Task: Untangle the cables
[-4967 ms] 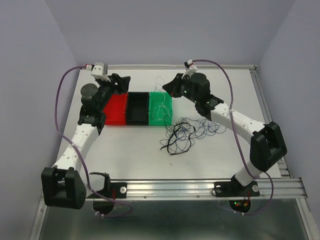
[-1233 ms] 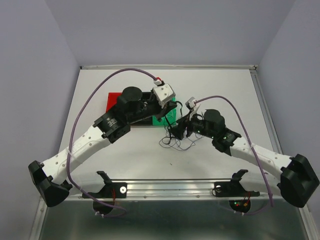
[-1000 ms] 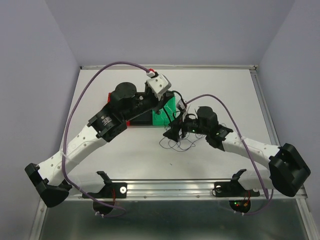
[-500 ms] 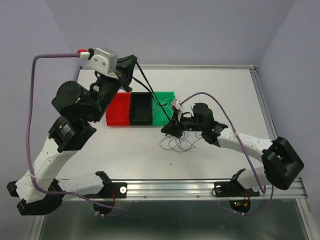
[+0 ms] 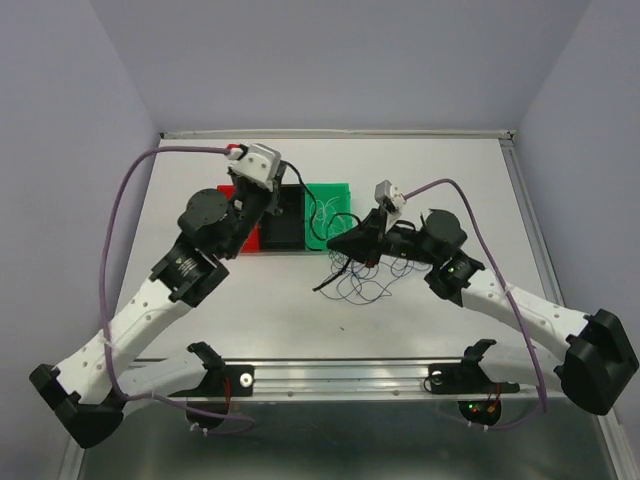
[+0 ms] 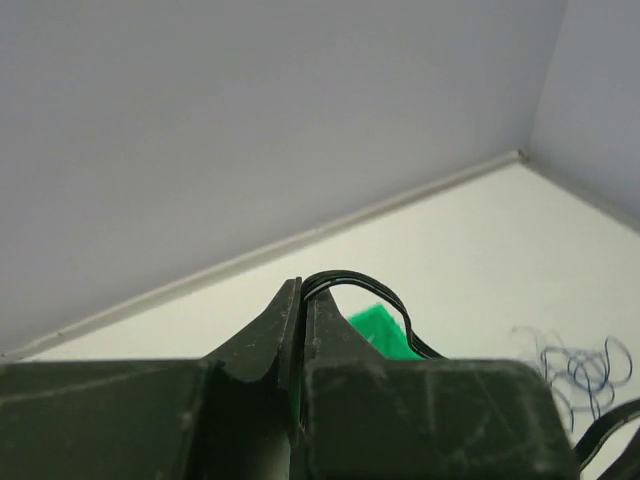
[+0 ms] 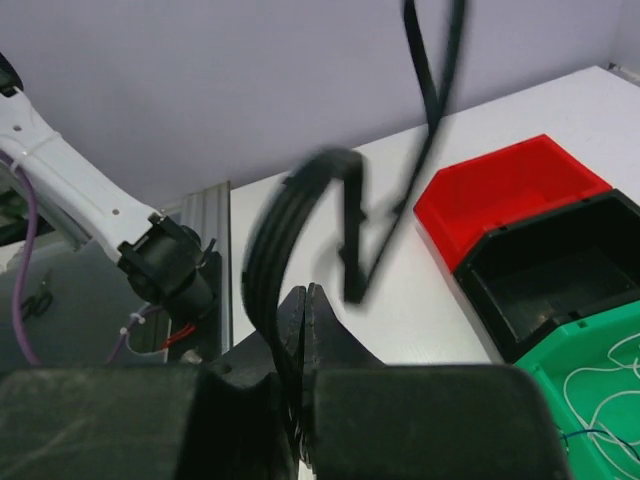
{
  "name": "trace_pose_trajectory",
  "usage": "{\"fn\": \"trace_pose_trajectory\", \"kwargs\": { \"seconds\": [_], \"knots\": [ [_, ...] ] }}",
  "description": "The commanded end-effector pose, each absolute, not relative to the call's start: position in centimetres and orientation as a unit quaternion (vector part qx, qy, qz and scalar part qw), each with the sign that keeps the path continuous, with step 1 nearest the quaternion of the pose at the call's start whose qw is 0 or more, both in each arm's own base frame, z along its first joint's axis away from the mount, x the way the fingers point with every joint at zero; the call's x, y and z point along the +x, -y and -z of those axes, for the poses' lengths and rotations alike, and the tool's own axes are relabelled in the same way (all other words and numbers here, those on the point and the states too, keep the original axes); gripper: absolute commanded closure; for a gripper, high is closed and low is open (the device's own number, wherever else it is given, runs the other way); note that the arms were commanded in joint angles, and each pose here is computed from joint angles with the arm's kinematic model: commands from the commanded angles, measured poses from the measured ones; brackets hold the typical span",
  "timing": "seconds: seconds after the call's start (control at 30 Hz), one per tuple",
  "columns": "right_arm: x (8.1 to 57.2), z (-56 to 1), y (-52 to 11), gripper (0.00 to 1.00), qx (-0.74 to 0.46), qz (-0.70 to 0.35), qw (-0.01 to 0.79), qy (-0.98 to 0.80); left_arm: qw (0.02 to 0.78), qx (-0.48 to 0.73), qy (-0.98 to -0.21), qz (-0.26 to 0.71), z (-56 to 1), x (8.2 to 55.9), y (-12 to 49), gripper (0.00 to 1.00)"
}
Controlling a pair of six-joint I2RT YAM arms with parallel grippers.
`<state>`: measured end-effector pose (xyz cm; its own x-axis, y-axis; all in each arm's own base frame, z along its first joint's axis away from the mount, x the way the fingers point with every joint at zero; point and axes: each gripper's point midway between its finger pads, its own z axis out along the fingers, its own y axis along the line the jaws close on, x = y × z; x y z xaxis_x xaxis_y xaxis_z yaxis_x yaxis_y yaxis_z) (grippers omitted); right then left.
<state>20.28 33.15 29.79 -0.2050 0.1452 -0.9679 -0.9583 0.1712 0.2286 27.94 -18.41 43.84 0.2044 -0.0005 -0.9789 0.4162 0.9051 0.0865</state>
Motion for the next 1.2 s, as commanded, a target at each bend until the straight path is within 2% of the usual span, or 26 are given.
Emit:
{"fn": "trace_pose_trajectory", "kwargs": {
  "seconds": [0.0,0.13,0.33,0.57,0.73,0.97,1.0,1.17],
  "knots": [
    [20.9,-32.1,-32.2,0.99,-0.307,-0.545,0.561,-0.543,0.711,0.246,-0.617,0.232,-39.9,27.7,23.0,1.00],
    [21.9,-32.0,-32.2,0.99,-0.291,-0.535,0.570,-0.551,0.649,0.311,-0.628,0.295,-35.9,27.3,25.9,1.00],
    [23.2,-31.7,-32.5,0.99,-0.276,-0.527,0.580,-0.556,0.610,0.351,-0.622,0.344,-32.9,26.7,27.0,1.00],
    [27.0,-31.9,-30.6,0.99,-0.163,-0.489,0.629,-0.582,0.552,0.413,-0.589,0.422,-30.8,24.0,28.5,1.00],
    [27.6,-32.1,-29.8,0.99,-0.131,-0.484,0.644,-0.577,0.525,0.426,-0.589,0.442,-29.4,23.7,29.3,0.93],
    [28.1,-32.3,-28.7,0.99,-0.098,-0.479,0.663,-0.567,0.488,0.435,-0.600,0.461,-27.3,23.9,30.3,0.91],
    [28.1,-32.5,-28.5,0.99,-0.093,-0.480,0.668,-0.561,0.482,0.435,-0.603,0.463,-26.9,24.0,30.5,0.88],
    [27.6,-32.8,-27.4,0.99,-0.077,-0.484,0.684,-0.540,0.488,0.420,-0.615,0.455,-26.6,25.0,30.5,0.88]
  ]
}}
